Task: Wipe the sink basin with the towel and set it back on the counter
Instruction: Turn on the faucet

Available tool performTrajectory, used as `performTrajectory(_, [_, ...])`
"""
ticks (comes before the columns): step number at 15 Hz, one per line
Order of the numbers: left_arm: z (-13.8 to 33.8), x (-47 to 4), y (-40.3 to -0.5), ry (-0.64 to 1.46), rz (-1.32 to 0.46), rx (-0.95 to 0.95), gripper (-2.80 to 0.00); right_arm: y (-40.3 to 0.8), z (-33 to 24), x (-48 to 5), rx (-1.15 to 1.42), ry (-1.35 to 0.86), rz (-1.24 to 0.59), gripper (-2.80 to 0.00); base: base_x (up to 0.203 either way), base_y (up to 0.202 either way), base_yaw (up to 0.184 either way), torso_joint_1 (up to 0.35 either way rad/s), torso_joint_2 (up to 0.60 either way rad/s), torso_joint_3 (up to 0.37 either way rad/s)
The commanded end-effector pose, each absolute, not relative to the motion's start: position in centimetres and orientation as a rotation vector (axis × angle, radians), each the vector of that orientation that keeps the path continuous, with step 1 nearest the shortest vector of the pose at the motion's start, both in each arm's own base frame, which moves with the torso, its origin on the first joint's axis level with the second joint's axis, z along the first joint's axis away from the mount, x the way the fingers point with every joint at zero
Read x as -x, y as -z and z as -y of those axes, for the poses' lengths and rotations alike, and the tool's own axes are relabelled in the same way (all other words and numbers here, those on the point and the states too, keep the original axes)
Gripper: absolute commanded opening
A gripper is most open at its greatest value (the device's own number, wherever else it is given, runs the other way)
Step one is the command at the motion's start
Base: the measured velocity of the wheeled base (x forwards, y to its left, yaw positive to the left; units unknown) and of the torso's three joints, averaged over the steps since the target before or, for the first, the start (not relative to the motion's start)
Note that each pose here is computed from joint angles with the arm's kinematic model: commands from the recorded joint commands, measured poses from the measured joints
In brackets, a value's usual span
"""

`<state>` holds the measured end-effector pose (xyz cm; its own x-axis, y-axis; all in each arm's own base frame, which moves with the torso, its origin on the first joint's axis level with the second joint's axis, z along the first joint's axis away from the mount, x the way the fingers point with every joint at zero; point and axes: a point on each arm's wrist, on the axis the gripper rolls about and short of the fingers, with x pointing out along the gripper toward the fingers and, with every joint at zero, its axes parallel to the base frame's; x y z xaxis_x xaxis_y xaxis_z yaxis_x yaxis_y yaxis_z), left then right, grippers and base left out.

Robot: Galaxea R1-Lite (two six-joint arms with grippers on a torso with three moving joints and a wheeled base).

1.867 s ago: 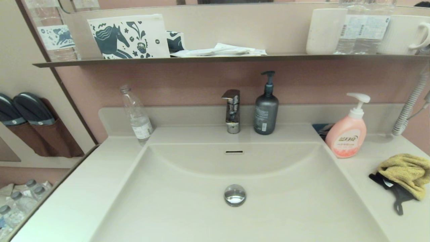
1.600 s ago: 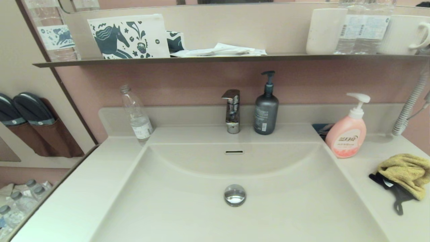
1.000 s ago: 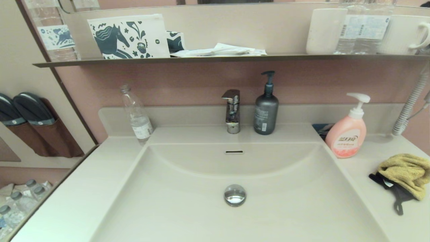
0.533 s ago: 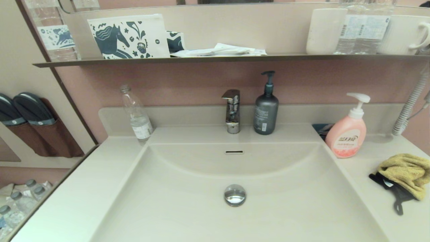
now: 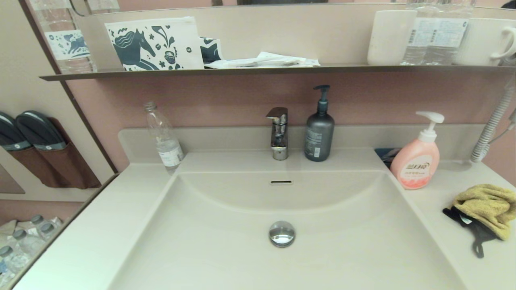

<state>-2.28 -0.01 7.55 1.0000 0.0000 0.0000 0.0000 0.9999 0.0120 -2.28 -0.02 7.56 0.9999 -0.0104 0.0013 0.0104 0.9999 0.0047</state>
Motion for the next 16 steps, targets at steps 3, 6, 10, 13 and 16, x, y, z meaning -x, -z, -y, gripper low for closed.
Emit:
performTrajectory(3, [0.0, 2.5, -8.3, 0.003, 0.019, -0.021, -2.80, -7.6, 0.0, 2.3, -0.005, 0.011, 0.000, -2.80, 0.000, 0.000, 0.000, 0.000, 0.00, 0.000])
performTrajectory(6, [0.0, 2.7, -9.0, 0.006, 0.019, -0.022, -2.80, -7.6, 0.0, 2.3, -0.005, 0.009, 0.000, -2.80, 0.000, 0.000, 0.000, 0.000, 0.00, 0.000])
performTrajectory(10, [0.1, 2.5, -10.5, 0.035, -0.013, -0.022, -2.80, -7.6, 0.0, 2.3, -0.005, 0.011, 0.000, -2.80, 0.000, 0.000, 0.000, 0.000, 0.00, 0.000])
performTrajectory(13, [0.2, 1.5, -12.9, 0.083, -0.059, -0.020, -2.80, -7.6, 0.0, 2.3, -0.005, 0.011, 0.000, -2.80, 0.000, 0.000, 0.000, 0.000, 0.00, 0.000])
performTrajectory(16, [0.3, -0.2, -15.8, 0.125, -0.099, -0.015, -2.80, -7.6, 0.0, 2.3, -0.005, 0.011, 0.000, -2.80, 0.000, 0.000, 0.000, 0.000, 0.00, 0.000])
